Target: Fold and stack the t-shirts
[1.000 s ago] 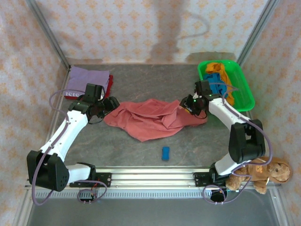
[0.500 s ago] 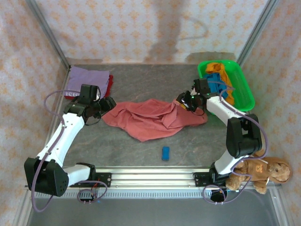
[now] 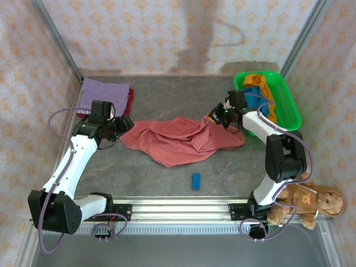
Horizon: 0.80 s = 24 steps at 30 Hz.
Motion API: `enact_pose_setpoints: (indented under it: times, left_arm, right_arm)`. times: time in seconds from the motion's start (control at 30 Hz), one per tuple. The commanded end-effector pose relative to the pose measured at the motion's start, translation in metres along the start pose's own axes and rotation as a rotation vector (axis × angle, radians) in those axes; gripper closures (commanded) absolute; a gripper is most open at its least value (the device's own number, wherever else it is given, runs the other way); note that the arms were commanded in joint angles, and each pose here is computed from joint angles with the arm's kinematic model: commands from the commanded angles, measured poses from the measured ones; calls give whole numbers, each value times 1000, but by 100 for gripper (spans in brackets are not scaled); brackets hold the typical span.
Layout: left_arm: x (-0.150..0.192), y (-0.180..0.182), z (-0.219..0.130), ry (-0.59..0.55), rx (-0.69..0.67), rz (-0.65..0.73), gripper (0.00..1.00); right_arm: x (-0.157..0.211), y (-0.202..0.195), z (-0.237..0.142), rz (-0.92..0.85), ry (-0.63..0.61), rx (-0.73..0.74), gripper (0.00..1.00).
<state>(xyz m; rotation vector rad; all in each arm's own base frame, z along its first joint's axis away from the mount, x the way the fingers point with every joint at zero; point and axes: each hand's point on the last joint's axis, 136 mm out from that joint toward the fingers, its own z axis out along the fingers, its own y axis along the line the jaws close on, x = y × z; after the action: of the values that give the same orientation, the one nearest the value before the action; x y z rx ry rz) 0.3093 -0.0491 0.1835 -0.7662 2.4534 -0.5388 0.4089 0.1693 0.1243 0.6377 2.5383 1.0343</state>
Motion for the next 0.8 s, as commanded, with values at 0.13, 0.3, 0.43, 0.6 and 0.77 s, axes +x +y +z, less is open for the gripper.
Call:
enact_pose_setpoints:
  times: [0.13, 0.3, 0.43, 0.6, 0.77]
  left_arm:
    - [3, 33, -1, 17, -70, -31, 39]
    - [-7, 69, 14, 40, -143, -94, 40]
    - [-24, 101, 30, 62, -223, -112, 47]
    - [-35, 118, 53, 143, -303, -79, 55]
    - [-21, 114, 73, 226, -307, -52, 55]
  right_arm:
    - [-5, 23, -41, -87, -59, 28, 100]
    - [-3, 34, -77, -147, -109, 60, 100]
    - [4, 38, -88, -145, -106, 43, 100]
    - [10, 34, -93, -140, -107, 48, 100]
    - [10, 34, -96, -145, -114, 56, 100]
